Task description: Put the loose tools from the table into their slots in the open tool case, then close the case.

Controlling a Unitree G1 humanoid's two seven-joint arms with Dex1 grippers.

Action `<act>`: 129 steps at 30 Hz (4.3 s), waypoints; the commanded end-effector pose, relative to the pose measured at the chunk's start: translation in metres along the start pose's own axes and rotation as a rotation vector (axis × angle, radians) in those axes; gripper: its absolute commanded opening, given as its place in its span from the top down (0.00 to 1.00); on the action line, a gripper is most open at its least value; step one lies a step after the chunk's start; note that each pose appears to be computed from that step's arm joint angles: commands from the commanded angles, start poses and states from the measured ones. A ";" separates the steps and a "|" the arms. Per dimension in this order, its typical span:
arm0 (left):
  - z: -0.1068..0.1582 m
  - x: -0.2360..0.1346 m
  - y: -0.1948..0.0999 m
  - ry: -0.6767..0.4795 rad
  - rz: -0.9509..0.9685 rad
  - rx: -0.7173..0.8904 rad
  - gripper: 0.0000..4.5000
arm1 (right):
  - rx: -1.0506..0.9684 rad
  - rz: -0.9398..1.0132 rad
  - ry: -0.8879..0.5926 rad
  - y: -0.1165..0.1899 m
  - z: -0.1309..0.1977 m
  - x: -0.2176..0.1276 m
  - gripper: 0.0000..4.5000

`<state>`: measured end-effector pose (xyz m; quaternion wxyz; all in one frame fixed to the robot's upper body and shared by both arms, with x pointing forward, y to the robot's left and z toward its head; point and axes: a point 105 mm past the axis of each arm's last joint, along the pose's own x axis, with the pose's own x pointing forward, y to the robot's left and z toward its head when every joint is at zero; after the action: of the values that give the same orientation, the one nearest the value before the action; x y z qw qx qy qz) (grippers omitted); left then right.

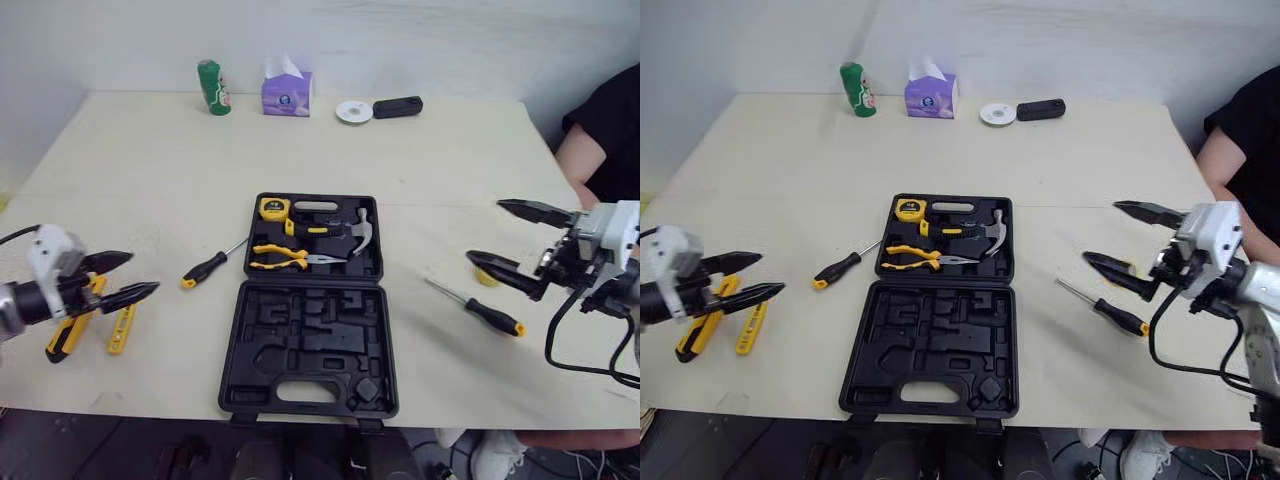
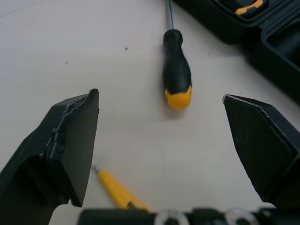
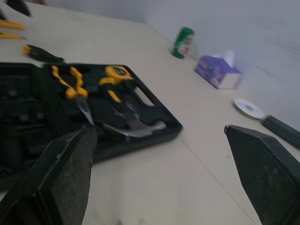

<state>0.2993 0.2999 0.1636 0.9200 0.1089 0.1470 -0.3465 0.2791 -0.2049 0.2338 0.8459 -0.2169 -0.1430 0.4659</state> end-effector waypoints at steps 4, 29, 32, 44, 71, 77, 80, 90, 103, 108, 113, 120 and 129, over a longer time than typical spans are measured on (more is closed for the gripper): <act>0.017 0.030 -0.003 0.062 0.045 0.042 0.01 | -0.027 0.108 -0.115 0.021 0.029 0.025 0.00; -0.007 0.078 0.001 0.258 0.042 0.111 0.71 | -0.019 0.176 -0.115 0.038 0.038 0.045 0.00; -0.009 0.072 0.006 0.261 0.052 0.104 0.75 | -0.017 0.182 -0.110 0.039 0.040 0.047 0.00; 0.021 0.048 0.026 0.141 0.201 0.119 0.75 | -0.024 0.179 -0.086 0.036 0.032 0.043 0.00; 0.101 0.082 -0.132 0.033 -0.570 0.614 0.75 | 0.024 0.287 0.082 0.052 -0.012 0.007 0.00; 0.090 0.097 -0.136 0.138 -0.544 0.724 0.75 | 0.042 0.261 0.070 0.051 -0.017 0.007 0.00; 0.089 0.102 -0.137 0.162 -0.530 0.701 0.75 | 0.041 0.260 0.078 0.053 -0.020 0.007 0.00; 0.073 0.113 -0.132 0.255 -0.523 0.776 0.75 | 0.043 0.248 0.086 0.055 -0.025 0.011 0.00; 0.057 0.126 -0.128 0.298 -0.510 0.767 0.75 | 0.028 0.256 0.034 0.055 -0.013 0.019 0.00; 0.055 0.126 -0.132 0.305 -0.530 0.744 0.75 | 0.025 0.254 0.038 0.055 -0.013 0.019 0.00; 0.053 0.128 -0.137 0.321 -0.559 0.761 0.75 | 0.024 0.251 0.045 0.057 -0.015 0.020 0.00; 0.055 0.134 -0.132 0.339 -0.522 0.760 0.75 | 0.029 0.251 0.047 0.059 -0.017 0.021 0.00; 0.060 0.135 -0.130 0.311 -0.524 0.778 0.64 | 0.026 0.242 0.056 0.060 -0.020 0.022 0.00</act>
<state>0.3164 0.1059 0.1518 0.6552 0.4453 0.1807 -0.5829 0.2591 -0.1667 0.1804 0.7956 -0.2240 -0.0681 0.5588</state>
